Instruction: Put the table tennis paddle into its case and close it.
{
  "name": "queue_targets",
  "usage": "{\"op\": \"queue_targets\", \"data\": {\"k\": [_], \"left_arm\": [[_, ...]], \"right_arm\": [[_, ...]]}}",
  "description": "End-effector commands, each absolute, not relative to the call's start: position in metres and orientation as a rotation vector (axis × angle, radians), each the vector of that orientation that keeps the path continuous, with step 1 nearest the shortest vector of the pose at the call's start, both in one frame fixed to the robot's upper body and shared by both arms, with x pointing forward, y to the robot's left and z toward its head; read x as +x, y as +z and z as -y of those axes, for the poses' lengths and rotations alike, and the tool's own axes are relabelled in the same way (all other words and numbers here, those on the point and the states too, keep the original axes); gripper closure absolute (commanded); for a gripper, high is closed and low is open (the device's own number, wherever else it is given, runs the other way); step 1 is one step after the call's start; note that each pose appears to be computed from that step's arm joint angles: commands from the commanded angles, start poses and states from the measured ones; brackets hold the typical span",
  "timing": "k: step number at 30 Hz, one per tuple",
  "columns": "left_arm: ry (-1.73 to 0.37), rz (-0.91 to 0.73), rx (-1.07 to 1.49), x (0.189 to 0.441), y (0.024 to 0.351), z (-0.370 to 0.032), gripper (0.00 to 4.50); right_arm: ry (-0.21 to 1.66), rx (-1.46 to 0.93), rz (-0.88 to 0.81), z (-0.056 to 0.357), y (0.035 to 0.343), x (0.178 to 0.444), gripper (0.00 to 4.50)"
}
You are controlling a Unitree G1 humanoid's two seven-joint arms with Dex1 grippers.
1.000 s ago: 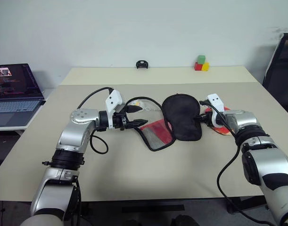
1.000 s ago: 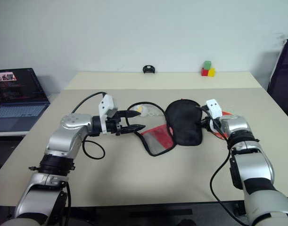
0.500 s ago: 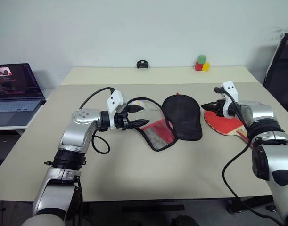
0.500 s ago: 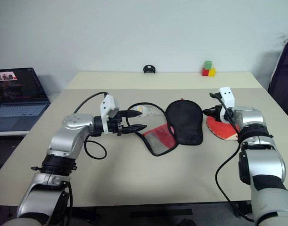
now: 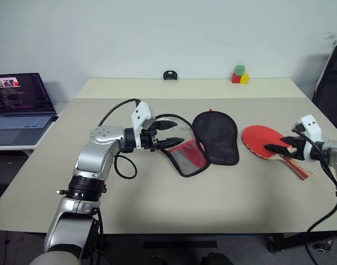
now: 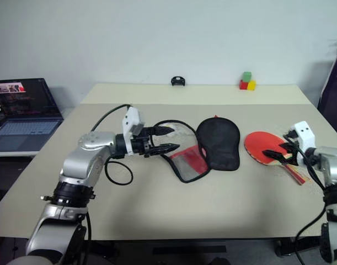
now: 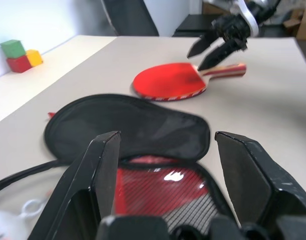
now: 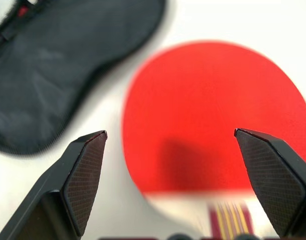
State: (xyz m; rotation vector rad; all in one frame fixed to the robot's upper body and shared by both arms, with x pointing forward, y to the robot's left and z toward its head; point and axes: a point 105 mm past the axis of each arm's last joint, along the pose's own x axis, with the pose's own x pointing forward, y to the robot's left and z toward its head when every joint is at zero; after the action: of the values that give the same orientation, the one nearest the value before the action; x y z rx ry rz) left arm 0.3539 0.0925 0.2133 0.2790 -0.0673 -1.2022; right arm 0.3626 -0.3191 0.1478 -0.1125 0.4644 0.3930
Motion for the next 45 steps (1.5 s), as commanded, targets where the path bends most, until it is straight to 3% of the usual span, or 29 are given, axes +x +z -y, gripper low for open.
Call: {"op": "queue_targets", "data": {"k": [1,11,29,33,39,42,45], "left_arm": [[-1.266,0.127,0.274,0.344,0.237,-0.074,1.21],[-1.394,0.138,0.287,0.332,0.241,-0.043,1.21],[-1.347,0.121,0.304,0.338,0.234,-0.056,1.21],[-1.326,0.117,0.307,0.34,0.233,-0.062,1.21],[-1.277,0.11,0.31,0.345,0.232,-0.073,1.21],[-1.251,0.107,0.312,0.346,0.231,-0.079,1.21],[-1.225,0.102,0.31,0.347,0.231,-0.085,1.21]], "right_arm": [[0.364,-0.104,-0.436,0.333,0.158,0.354,0.02],[0.28,-0.159,-0.529,0.363,0.13,0.346,0.02],[0.302,-0.198,-0.604,0.35,0.102,0.362,0.02],[0.311,-0.173,-0.624,0.345,0.097,0.362,0.96],[0.288,-0.18,-0.618,0.34,0.094,0.365,2.93],[0.22,-0.157,-0.597,0.345,0.097,0.367,3.38],[0.159,-0.128,-0.546,0.348,0.109,0.371,3.39]]}}
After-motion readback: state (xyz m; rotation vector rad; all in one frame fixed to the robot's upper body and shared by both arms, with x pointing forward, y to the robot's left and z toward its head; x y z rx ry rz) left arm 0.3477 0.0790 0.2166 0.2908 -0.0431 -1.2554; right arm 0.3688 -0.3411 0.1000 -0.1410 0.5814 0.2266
